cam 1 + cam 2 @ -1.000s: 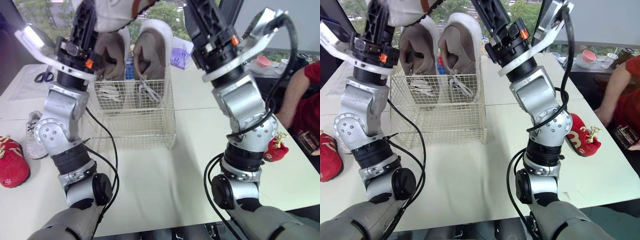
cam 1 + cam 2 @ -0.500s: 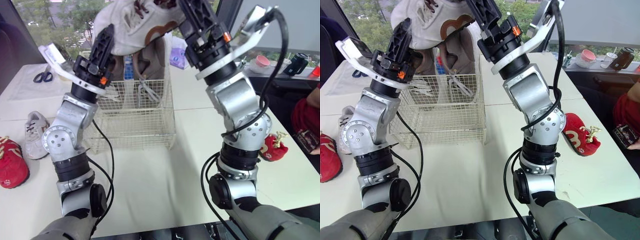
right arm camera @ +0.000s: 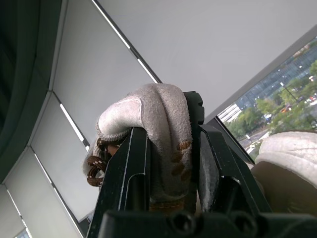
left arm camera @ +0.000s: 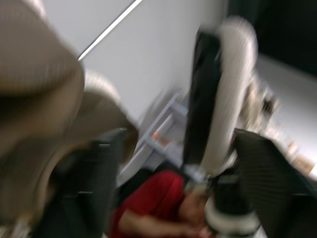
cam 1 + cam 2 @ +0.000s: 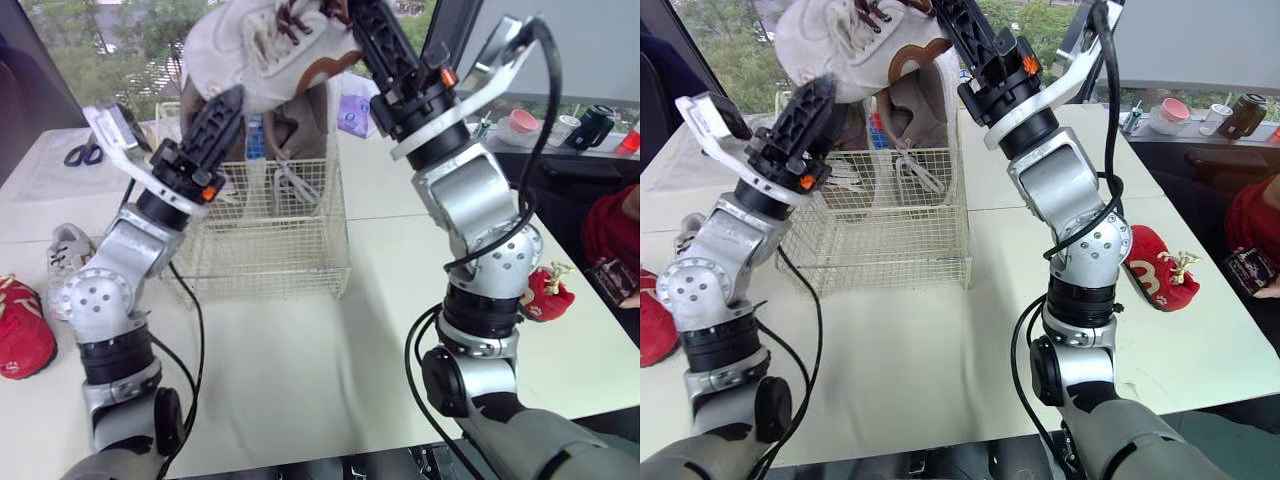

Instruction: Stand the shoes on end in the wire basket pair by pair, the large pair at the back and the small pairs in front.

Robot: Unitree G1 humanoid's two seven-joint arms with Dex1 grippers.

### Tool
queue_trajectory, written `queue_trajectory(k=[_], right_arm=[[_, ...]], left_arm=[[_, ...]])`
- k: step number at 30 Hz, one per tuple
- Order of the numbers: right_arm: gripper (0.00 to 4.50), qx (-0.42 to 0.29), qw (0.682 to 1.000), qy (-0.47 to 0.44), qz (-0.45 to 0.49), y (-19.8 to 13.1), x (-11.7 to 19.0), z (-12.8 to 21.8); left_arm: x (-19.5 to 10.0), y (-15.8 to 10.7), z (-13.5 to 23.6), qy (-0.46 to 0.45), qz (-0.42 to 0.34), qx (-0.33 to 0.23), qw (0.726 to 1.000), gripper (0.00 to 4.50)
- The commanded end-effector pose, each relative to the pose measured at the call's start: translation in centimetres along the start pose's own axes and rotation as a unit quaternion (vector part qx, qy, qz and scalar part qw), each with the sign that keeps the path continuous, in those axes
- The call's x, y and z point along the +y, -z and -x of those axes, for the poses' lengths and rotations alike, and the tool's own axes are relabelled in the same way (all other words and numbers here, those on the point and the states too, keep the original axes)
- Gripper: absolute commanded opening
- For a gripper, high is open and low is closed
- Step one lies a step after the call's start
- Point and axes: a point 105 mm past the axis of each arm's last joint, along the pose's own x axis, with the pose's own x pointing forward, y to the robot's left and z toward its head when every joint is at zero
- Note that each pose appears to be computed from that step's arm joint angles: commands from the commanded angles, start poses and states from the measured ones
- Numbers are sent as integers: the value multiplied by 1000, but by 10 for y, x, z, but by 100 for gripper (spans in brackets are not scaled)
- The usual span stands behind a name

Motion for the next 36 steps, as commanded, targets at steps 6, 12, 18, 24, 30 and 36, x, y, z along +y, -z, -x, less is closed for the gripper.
queue_trajectory(k=[6,12,18,24,30,36], right_arm=[[82,32,983,-127,131,-56,27,-1],[82,195,905,-194,325,-55,11,11],[82,301,816,-236,433,-29,-30,17],[82,349,774,-282,446,8,-51,20],[82,401,751,-292,436,35,-79,28],[360,414,748,-270,443,34,-96,32]], left_arm=[[-13,29,34,-95,-157,146,972,447],[-23,45,68,-117,-226,252,934,447],[-17,57,102,-152,-237,311,908,447],[-17,61,105,-146,-236,317,907,447],[-12,59,101,-141,-241,316,907,447],[-11,53,96,-139,-241,307,910,450]])
